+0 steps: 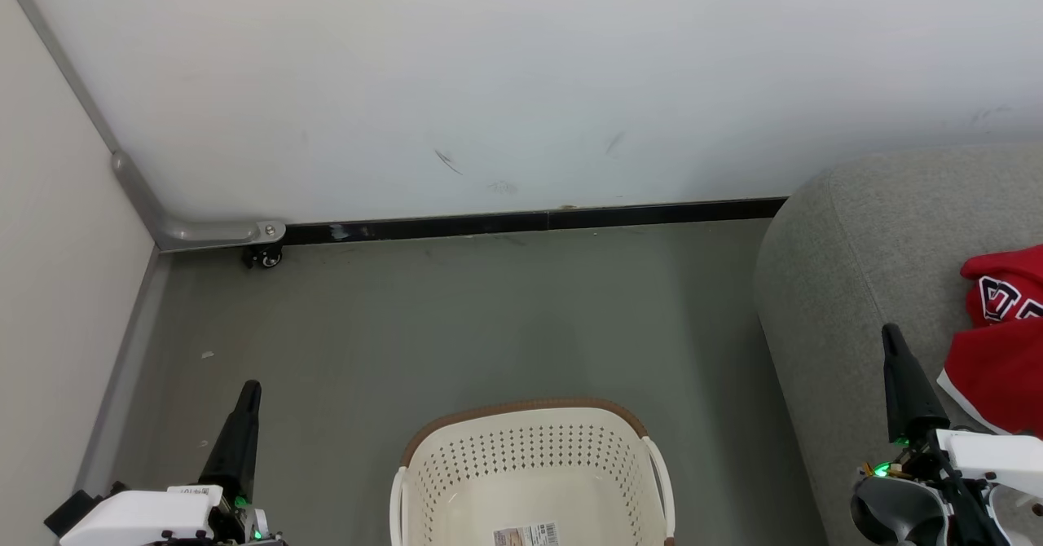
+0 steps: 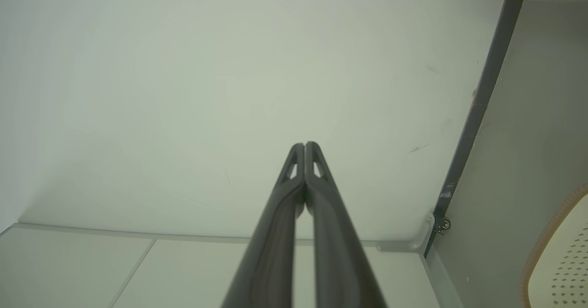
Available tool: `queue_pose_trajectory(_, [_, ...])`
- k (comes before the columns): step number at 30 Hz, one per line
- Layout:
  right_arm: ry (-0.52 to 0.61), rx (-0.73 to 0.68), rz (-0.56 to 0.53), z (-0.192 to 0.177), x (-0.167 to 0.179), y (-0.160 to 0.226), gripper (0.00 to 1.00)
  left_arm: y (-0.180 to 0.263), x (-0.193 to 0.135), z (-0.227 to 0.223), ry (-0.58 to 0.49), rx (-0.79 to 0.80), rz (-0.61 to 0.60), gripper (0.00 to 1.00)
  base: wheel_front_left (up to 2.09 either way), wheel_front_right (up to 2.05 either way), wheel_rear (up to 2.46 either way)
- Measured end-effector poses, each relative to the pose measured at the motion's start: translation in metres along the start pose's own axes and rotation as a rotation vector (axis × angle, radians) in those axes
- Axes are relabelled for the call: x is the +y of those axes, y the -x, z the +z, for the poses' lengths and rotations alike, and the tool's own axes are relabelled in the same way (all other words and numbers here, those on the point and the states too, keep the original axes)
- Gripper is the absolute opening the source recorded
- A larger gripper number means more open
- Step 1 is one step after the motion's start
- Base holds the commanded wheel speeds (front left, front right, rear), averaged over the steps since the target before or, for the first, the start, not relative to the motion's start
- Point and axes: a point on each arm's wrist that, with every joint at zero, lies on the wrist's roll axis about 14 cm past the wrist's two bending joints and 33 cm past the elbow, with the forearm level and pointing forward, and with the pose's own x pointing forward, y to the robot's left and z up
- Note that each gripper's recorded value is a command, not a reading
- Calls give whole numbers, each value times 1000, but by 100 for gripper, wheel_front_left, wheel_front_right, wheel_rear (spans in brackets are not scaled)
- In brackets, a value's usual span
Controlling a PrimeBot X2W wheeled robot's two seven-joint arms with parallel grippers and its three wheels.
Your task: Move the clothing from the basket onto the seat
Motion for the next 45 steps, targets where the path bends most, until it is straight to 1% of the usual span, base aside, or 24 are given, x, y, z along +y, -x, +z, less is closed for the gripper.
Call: queue_pose_trajectory(45, [0, -2, 0, 1, 0, 0, 0, -1, 0, -1, 2, 2, -4, 0, 0, 0, 0])
